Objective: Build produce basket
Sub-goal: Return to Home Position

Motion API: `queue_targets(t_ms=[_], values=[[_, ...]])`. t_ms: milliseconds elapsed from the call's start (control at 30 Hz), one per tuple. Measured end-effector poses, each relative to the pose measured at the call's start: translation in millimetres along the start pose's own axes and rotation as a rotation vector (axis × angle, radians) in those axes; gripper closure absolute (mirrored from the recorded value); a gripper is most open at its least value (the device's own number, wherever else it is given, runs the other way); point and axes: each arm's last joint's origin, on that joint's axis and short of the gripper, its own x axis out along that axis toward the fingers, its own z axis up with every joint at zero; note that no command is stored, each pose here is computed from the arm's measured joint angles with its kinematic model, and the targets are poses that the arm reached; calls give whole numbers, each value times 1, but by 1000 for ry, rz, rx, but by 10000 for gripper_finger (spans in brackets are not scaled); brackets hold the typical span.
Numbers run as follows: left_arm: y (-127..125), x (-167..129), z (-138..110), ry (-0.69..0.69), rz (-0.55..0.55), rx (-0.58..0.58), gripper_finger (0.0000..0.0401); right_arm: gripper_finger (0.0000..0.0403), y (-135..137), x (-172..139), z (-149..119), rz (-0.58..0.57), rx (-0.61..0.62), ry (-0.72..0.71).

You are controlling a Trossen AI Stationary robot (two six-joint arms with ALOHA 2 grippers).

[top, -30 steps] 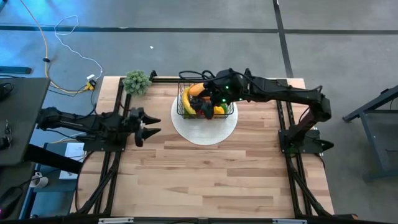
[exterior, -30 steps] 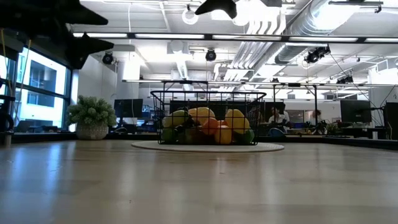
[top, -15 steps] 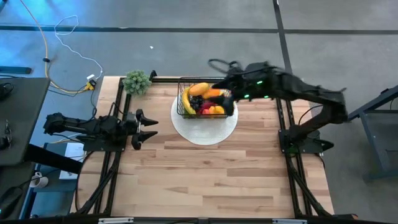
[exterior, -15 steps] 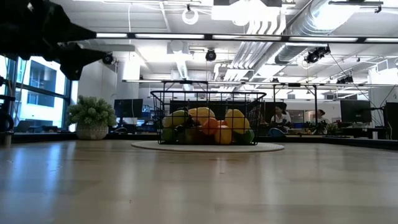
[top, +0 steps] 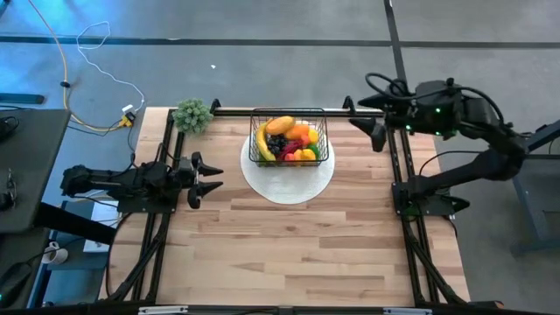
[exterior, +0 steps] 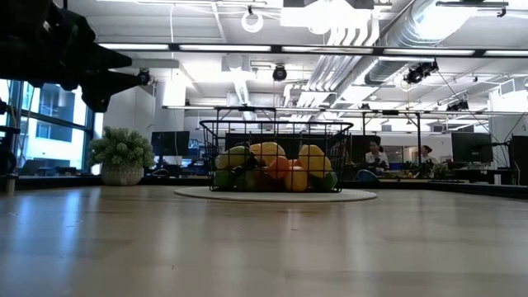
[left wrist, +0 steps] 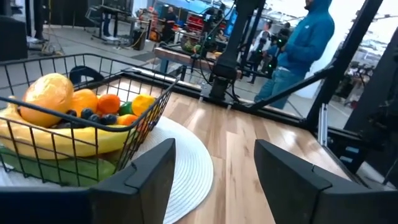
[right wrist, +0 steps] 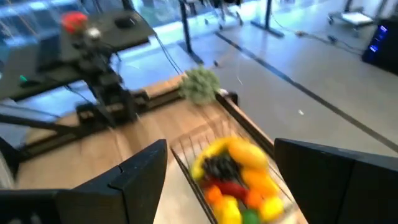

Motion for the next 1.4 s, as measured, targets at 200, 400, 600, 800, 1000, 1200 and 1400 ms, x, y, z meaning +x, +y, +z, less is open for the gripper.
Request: queue_targets(t_ms=[200, 400, 600, 800, 1000, 1200, 1400], values=[[1, 0, 0, -5, 13, 14, 203, 128, -12, -17, -15, -121, -34, 27], [1, 0, 1, -11, 33, 15, 203, 128, -34, -31, -70, -162, 60, -60], [1, 0, 1, -13, 42, 15, 203, 128, -45, -28, -134, -80, 101, -144], [1, 0, 1, -13, 41, 14, 203, 128, -48, -8, -190, 40, 116, -203], [1, 0, 1, -13, 40, 14, 203, 128, -50, 21, -240, 97, 164, -225], [1, 0, 1, -13, 40, 14, 203, 128, -52, 44, -276, 116, 178, -280], [1, 0, 1, -13, 40, 14, 203, 128, -54, 56, -302, 151, 242, -273]])
